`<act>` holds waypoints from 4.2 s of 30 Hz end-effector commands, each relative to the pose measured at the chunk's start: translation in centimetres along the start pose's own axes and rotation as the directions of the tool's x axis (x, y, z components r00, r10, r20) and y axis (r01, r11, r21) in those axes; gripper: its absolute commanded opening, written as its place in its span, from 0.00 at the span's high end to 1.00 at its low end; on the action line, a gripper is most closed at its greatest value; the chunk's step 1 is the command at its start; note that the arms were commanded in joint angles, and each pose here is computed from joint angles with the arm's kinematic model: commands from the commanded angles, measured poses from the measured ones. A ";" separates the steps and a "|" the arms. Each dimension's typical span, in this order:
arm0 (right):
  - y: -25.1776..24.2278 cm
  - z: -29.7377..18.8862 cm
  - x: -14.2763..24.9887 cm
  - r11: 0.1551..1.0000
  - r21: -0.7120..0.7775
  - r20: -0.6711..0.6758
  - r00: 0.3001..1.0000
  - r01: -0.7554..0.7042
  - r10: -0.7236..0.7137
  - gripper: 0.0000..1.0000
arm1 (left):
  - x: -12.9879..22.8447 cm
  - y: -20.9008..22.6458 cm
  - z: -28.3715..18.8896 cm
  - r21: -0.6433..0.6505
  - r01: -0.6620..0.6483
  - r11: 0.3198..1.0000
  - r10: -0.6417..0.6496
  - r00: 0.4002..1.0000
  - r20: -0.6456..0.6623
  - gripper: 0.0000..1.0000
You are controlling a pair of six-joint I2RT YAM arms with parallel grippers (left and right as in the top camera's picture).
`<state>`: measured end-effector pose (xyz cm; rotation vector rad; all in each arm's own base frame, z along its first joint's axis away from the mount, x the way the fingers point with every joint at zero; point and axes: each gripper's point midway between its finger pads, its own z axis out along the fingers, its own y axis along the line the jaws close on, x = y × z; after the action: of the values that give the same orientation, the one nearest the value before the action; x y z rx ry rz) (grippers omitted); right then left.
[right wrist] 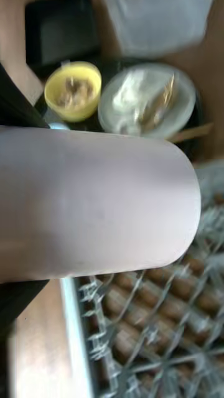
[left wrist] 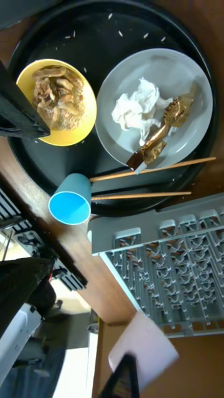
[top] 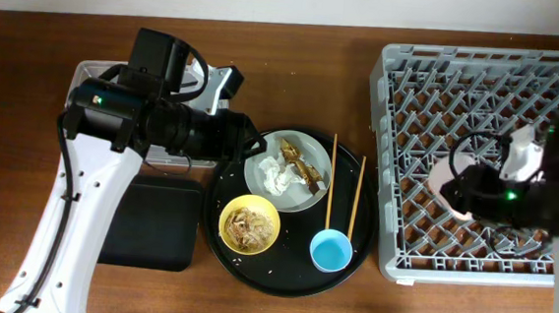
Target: Sort waste into correct bins and load items into the dishwasher rack
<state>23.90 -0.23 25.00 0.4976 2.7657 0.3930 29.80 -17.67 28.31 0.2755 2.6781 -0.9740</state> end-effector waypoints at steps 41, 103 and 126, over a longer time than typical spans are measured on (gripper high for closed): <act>2.3 -1.9 -4.0 0.994 0.089 0.120 0.989 0.071 -0.081 0.09 | 2.5 -2.6 10.6 -0.182 -0.126 0.975 0.092 0.978 -0.186 1.00; -10.9 6.6 -6.3 0.914 0.123 -0.110 0.910 -0.387 0.400 0.12 | -1.0 -1.1 1.6 0.326 0.008 0.945 0.024 0.995 -0.096 0.01; 2.9 -7.2 -4.0 0.988 -0.124 0.253 0.966 0.088 -0.054 0.13 | 13.8 8.7 17.4 -0.706 -0.127 0.697 0.019 0.987 -0.160 0.50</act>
<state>25.89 -0.95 33.39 0.4107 2.4877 0.4559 21.53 -22.39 6.57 0.3897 2.9583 0.1216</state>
